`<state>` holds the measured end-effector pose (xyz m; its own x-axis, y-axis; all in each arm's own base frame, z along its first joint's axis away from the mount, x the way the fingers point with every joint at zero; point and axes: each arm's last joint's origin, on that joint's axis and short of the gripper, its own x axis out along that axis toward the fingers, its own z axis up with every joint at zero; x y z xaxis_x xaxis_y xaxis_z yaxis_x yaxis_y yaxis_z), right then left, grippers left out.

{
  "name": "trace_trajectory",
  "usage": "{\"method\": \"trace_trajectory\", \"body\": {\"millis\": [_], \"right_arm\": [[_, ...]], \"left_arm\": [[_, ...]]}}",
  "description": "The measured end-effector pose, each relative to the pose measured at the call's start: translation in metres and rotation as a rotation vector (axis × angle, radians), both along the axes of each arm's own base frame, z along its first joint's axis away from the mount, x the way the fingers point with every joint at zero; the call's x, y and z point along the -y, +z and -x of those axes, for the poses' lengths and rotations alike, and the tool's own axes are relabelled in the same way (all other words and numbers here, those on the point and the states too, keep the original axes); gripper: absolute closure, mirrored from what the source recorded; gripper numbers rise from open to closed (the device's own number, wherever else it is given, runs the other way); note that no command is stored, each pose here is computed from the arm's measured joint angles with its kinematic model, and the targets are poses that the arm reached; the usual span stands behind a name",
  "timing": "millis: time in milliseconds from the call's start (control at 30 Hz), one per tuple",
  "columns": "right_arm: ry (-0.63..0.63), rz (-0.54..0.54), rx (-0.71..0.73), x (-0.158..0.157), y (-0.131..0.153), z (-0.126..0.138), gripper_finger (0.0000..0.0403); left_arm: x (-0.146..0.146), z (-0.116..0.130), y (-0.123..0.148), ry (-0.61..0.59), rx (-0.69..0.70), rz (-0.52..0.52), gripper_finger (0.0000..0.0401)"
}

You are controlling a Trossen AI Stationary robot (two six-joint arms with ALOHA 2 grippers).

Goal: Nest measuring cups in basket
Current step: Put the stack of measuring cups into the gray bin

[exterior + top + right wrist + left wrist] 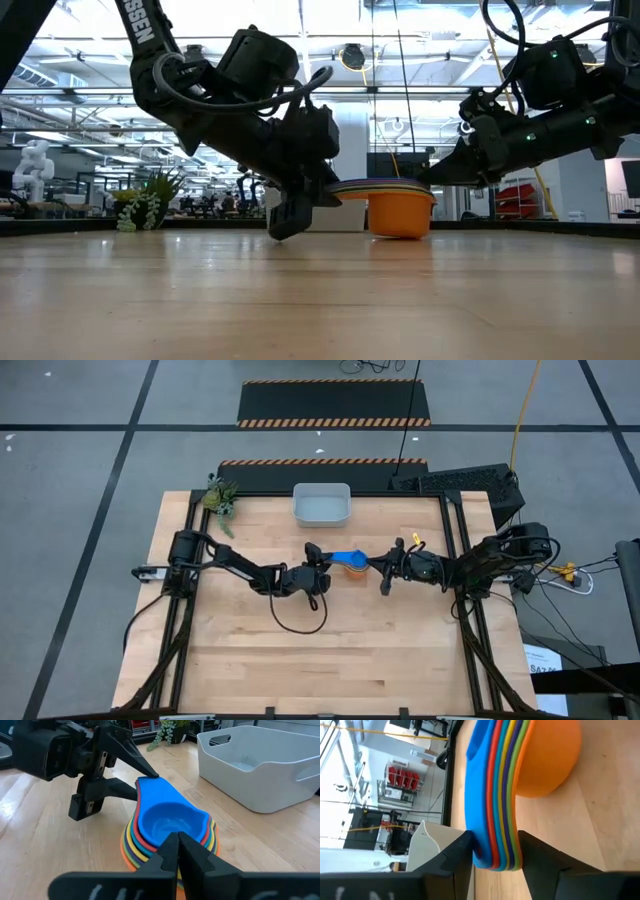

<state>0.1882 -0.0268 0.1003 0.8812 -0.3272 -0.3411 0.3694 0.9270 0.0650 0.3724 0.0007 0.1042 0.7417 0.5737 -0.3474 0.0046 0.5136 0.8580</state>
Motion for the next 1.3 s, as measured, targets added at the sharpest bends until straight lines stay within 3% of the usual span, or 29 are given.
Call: {"method": "trace_trajectory", "body": {"millis": [467, 700, 1033, 1300], "right_arm": [[-0.004, -0.014, 0.004, 0.0, 0.0, 0.0, 0.0403], [-0.003, -0.014, 0.011, 0.0, 0.0, 0.0, 0.0403], [-0.004, -0.001, 0.044, 0.0, 0.003, -0.001, 0.0402], [-0.014, 0.058, 0.107, 0.001, 0.015, -0.001, 0.0352]], "left_arm": [[0.0, 0.0, 0.001, 0.03, 0.024, 0.001, 0.0262], [-0.002, 0.0, 0.002, 0.043, 0.031, -0.006, 0.0314], [-0.003, 0.0, 0.002, 0.035, 0.016, -0.02, 0.0316], [-0.003, 0.0, 0.002, 0.025, 0.015, -0.012, 0.0316]]}}
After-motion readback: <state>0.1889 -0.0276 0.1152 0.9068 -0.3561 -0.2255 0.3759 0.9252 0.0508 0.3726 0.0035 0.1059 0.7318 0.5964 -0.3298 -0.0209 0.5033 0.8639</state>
